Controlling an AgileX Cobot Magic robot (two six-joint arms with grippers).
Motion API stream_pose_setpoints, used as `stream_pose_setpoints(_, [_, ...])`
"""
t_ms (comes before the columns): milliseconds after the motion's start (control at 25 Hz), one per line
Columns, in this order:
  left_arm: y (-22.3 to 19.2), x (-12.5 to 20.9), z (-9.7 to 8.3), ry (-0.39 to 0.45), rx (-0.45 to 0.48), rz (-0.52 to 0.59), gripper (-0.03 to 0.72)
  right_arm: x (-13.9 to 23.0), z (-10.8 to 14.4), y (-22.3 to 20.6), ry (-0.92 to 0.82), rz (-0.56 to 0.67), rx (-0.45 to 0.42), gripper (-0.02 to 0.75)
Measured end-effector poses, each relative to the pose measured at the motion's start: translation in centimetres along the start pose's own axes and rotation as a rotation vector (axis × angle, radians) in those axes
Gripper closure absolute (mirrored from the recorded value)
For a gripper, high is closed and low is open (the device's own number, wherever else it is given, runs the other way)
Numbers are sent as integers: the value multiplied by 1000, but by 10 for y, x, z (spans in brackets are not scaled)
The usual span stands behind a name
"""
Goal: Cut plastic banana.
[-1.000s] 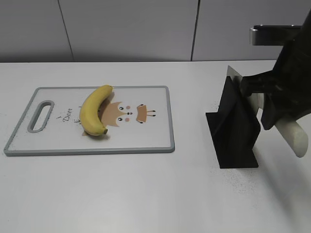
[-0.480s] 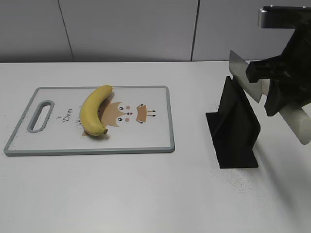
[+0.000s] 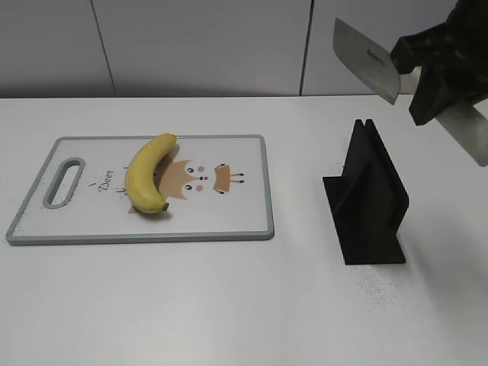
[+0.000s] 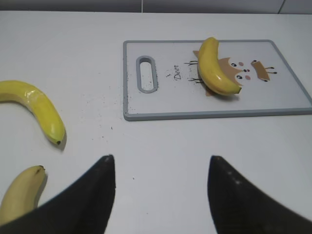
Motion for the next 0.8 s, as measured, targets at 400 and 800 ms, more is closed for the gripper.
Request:
stream_pose_setpoints(400, [-7, -41, 11, -94, 53, 79, 122, -21, 10, 27, 390, -81, -21, 575])
stream_pose_setpoints(800, [-40, -121, 38, -297, 107, 94, 126, -55, 39, 6, 657, -51, -73, 575])
Point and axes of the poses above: a point on each arm's last joint axis where the gripper is mounted, y pointing back along that axis away from the gripper, z along the wrist's bending axis when the last joint is at zero, x = y × z, the point moved 9 cm from there along -y, pointing out along that axis toward the gripper, and after that the axes turned 13 degrees about -y, right-handed, at the moved point
